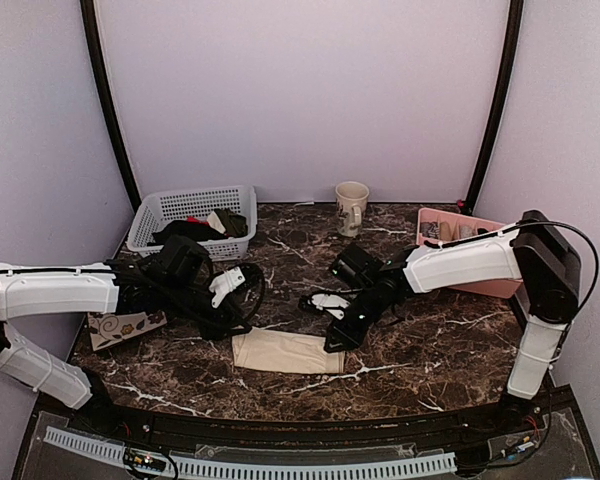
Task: Roll the underwear
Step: Adjust the underwear at the center of the board, then rotate the underwear at the center of the board, then adjust the underwear at the center of the board.
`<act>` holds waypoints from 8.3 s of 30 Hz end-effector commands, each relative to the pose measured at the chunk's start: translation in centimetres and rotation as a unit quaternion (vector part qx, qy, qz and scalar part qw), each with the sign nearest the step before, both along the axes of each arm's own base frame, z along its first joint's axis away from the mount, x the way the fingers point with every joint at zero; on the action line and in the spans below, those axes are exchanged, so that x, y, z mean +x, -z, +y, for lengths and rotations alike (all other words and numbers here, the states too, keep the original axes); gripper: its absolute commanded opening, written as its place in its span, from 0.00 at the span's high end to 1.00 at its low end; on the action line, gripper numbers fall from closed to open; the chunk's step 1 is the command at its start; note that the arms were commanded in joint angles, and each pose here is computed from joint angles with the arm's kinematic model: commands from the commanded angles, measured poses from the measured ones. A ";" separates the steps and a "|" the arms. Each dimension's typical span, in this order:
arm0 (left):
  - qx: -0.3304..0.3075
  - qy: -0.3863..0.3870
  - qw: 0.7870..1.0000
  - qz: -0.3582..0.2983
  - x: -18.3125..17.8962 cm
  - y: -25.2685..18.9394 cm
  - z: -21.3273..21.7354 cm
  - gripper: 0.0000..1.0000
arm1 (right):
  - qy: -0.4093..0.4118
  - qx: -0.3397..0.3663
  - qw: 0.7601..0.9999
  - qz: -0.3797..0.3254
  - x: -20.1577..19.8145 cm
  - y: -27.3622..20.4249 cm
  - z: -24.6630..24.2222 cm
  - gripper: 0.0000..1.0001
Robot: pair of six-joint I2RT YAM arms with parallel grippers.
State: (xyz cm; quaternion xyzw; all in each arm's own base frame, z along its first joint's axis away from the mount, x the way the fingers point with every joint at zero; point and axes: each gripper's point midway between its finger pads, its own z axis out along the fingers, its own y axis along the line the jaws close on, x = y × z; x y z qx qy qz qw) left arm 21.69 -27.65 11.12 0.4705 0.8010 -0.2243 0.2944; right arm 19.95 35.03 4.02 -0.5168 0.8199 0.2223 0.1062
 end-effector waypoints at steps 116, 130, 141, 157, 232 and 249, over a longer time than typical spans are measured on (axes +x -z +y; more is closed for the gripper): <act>0.112 -0.065 0.990 0.054 3.8 6.3 1.3 0.62 | 0.109 -0.085 0.989 0.046 1.7 2.5 -3.6 1.00; 0.030 -0.171 0.983 -0.056 6.9 -3.4 3.0 0.20 | 0.200 0.004 0.980 -0.011 5.8 -6.6 -3.0 0.56; -0.026 -0.203 0.979 -0.007 4.5 -7.4 3.6 0.03 | 0.215 0.232 0.946 -0.077 9.6 -15.8 -2.1 0.00; 0.101 -0.213 0.933 0.271 -8.1 5.5 1.0 0.61 | 0.174 0.050 0.979 0.092 8.1 -2.9 -1.6 0.57; 0.084 -0.079 0.984 0.135 -7.1 7.9 -6.9 0.61 | 0.168 0.169 0.958 0.156 -2.7 -5.5 3.2 0.77; 0.000 0.139 0.985 -0.107 -9.9 2.1 -6.9 0.20 | 0.131 0.105 0.960 0.226 -5.2 1.6 3.2 0.76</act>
